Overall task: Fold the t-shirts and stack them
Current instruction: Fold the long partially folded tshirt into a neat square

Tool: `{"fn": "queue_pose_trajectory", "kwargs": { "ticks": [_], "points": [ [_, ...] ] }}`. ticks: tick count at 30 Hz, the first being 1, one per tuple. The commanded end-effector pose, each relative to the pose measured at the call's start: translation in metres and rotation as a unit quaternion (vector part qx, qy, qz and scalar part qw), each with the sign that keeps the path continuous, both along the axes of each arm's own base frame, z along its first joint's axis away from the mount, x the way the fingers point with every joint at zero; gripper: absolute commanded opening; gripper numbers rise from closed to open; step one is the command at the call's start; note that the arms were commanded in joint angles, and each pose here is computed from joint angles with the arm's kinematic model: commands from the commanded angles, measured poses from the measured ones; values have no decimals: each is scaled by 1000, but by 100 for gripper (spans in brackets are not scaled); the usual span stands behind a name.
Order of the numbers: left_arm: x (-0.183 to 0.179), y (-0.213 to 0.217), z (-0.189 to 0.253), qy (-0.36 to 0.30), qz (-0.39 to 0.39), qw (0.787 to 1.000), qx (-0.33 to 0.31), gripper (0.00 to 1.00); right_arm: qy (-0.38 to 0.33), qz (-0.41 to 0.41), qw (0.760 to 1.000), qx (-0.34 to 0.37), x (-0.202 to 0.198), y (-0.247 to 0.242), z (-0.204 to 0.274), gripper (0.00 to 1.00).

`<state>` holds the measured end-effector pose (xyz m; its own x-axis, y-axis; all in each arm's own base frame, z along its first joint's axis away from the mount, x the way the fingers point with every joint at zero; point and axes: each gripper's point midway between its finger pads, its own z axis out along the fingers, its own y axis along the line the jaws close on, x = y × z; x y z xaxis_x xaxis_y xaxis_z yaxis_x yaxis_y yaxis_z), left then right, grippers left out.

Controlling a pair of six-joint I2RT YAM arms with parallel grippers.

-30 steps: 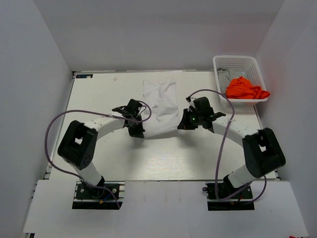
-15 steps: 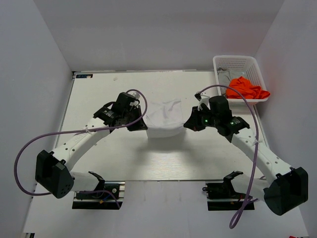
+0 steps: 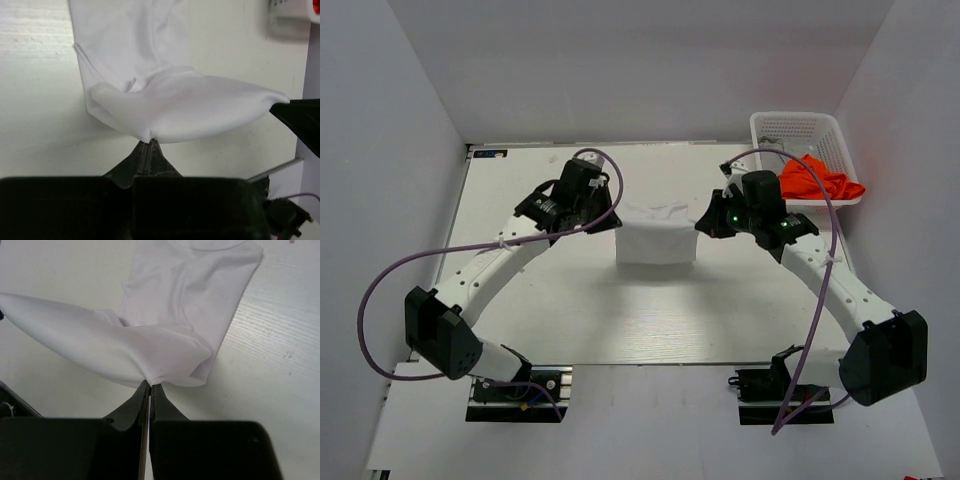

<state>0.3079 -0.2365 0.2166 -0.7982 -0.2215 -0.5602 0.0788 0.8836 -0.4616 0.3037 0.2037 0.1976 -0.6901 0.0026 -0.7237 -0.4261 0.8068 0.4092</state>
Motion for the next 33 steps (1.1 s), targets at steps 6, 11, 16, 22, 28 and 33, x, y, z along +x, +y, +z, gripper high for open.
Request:
{"fn": "queue_pose_trajectory", "kwargs": {
  "ticks": [6, 11, 16, 22, 28, 33],
  "points": [
    [63, 5, 7, -34, 67, 995, 60, 0, -11, -14, 1000, 15, 51, 5, 13, 0],
    [106, 12, -8, -33, 113, 987, 108, 0, 5, -30, 999, 23, 90, 1, -1, 0],
    [144, 17, -19, -25, 134, 983, 121, 0, 17, -22, 999, 41, 122, 7, -6, 0],
    [172, 13, -37, -12, 128, 984, 120, 0, 47, -2, 998, 41, 148, 15, -30, 0],
    [198, 11, -60, 0, 121, 987, 106, 0, 73, -10, 996, 40, 175, 17, -55, 0],
    [213, 6, -74, 1, 100, 991, 89, 0, 84, -25, 996, 33, 194, 14, -75, 0]
  ]
}}
